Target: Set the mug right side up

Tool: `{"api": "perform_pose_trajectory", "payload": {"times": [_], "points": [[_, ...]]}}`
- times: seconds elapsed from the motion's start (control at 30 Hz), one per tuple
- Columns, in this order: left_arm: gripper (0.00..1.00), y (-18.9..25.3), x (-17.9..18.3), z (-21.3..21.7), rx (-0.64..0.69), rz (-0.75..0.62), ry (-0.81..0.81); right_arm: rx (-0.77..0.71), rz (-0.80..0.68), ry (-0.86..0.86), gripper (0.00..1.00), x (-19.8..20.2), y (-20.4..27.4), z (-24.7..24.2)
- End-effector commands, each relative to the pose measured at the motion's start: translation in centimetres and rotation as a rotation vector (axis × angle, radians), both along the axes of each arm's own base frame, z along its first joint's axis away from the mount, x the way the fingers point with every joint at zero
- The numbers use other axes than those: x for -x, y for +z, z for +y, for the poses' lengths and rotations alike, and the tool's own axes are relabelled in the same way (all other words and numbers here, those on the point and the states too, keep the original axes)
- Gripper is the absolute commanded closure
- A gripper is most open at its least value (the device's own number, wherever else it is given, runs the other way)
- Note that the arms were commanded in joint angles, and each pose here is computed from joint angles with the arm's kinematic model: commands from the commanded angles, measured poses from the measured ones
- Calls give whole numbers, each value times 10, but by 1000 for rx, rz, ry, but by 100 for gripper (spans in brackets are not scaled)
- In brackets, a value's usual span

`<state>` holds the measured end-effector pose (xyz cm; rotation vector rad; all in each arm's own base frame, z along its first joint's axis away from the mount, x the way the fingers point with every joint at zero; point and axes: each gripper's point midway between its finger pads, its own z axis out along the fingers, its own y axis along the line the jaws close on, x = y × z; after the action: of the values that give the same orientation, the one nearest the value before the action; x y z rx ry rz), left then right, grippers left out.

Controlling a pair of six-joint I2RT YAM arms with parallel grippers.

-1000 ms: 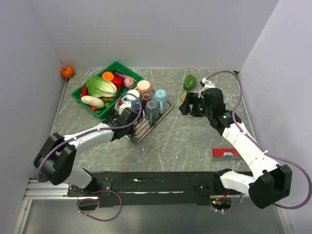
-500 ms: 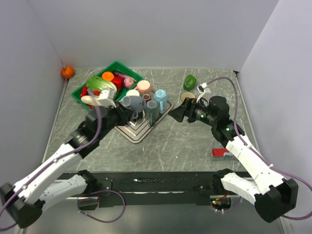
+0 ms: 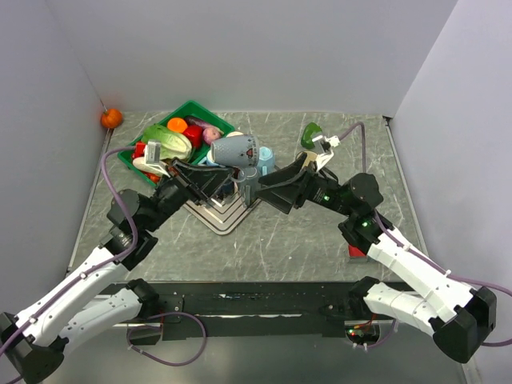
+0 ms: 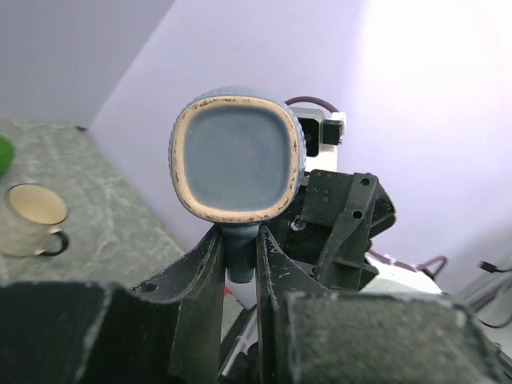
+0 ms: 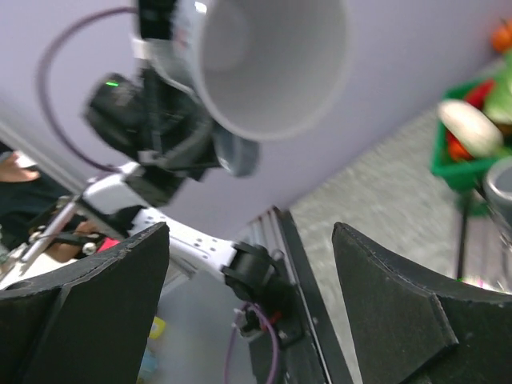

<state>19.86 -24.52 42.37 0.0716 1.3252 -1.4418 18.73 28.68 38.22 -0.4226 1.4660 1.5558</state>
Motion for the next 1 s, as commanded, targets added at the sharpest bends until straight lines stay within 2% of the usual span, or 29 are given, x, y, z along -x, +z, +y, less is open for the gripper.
{"api": "perform_pose_trajectory", "payload": {"times": [0.0, 0.13, 0.47, 0.97], "points": [[99, 55, 33, 4, 160, -171, -108, -165, -149, 46, 13, 21, 57, -2], [99, 56, 37, -1, 178, -182, -137, -181, -141, 49, 20, 19, 65, 2], [99, 49, 41, -9, 166, -187, -164, -211, -136, 67, 24, 16, 80, 8], [99, 37, 40, -18, 169, -183, -166, -216, -21, 150, 50, 15, 78, 25]]}}
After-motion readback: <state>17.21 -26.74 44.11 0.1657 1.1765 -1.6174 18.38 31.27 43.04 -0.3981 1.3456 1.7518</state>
